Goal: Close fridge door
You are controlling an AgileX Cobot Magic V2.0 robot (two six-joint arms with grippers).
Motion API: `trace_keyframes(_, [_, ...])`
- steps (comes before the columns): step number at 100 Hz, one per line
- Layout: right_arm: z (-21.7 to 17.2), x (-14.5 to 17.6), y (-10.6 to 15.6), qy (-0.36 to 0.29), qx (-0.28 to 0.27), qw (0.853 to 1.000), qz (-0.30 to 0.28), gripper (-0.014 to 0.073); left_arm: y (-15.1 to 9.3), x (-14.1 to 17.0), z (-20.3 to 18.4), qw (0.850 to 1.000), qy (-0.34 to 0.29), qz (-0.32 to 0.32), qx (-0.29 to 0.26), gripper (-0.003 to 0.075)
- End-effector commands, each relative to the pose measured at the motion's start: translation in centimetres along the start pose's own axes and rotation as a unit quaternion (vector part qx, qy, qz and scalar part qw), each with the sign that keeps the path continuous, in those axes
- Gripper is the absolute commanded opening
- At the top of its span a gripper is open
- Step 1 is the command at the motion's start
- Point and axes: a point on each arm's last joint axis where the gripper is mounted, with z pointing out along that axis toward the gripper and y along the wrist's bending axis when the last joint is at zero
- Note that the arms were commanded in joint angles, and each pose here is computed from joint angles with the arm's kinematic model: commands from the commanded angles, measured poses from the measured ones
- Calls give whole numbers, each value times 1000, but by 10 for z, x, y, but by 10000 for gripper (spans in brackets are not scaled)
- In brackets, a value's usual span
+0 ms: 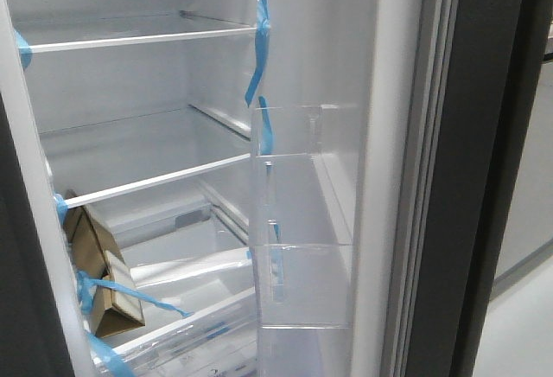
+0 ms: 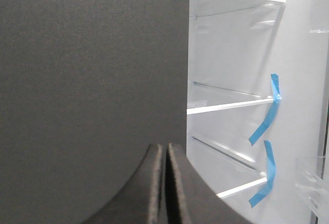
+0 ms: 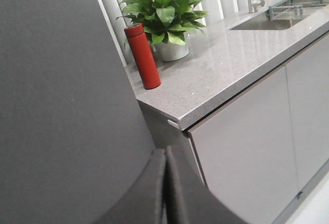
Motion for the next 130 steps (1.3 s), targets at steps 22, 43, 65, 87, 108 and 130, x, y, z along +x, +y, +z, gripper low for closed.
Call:
trace_keyframes(22, [12, -15, 5, -34, -21, 992, 121, -46, 0, 4, -2, 1000, -29, -5, 3, -20])
trace_keyframes(43, [28, -15, -1, -55, -8, 970, 237, -46, 0, 4, -2, 1000, -29, -5, 3, -20])
trace_keyframes(65, [51, -2, -9, -35, 26, 925, 378, -46, 0, 4, -2, 1000, -29, -5, 3, -20])
trace_keyframes(87, [71, 17, -4, 39, 14, 867, 497, -46, 0, 4, -2, 1000, -29, -5, 3, -20])
trace_keyframes(108, [83, 28, 5, 105, -11, 850, 516, -46, 0, 4, -2, 1000, -29, -5, 3, -20])
trace_keyframes(130, [96, 20, 19, 149, -58, 843, 513, -46, 0, 4, -2, 1000, -29, -5, 3, -20])
